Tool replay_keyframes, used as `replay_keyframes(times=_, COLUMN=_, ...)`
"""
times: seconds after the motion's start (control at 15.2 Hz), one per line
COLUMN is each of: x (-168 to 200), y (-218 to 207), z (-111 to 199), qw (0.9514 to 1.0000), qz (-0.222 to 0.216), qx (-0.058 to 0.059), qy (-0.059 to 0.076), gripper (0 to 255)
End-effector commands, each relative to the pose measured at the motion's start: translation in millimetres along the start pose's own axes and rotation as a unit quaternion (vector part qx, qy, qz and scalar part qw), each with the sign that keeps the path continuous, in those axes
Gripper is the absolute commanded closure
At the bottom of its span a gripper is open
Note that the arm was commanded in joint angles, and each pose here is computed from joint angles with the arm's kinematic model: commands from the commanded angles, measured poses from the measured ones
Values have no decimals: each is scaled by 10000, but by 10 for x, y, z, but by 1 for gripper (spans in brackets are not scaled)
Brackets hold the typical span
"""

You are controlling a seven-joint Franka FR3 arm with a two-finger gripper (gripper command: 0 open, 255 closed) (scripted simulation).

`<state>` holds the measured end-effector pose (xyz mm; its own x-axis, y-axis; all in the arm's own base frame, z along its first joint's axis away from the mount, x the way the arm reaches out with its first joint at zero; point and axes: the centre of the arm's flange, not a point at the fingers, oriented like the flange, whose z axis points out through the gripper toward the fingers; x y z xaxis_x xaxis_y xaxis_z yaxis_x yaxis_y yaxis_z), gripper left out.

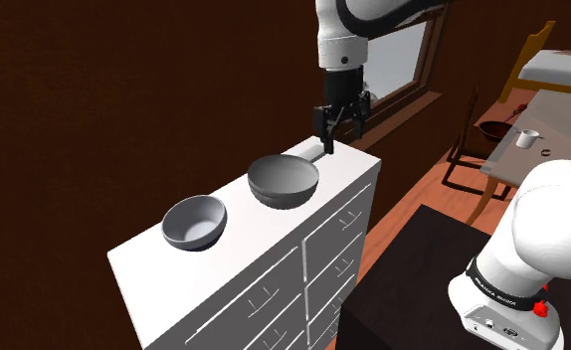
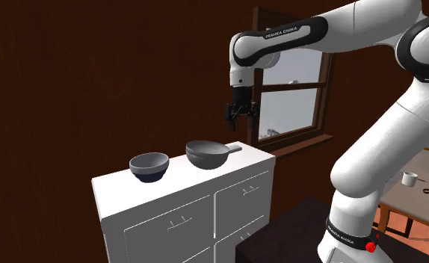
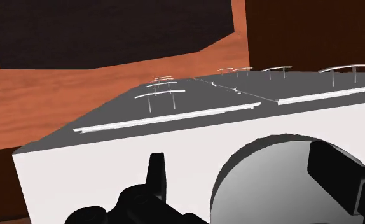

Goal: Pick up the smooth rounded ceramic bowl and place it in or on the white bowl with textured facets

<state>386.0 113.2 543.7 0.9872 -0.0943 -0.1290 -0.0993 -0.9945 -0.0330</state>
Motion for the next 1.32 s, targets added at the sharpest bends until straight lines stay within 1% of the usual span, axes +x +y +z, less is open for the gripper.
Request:
replay_keyframes(times=0.0, x=135, y=-198, z=51, qw=10000, qz=14, qx=12, qy=2, gripper=0)
replay_keyframes(times=1.25, x=1424, y=-2271, z=529, qw=9999, qz=100, qx=81, qy=18, gripper=0)
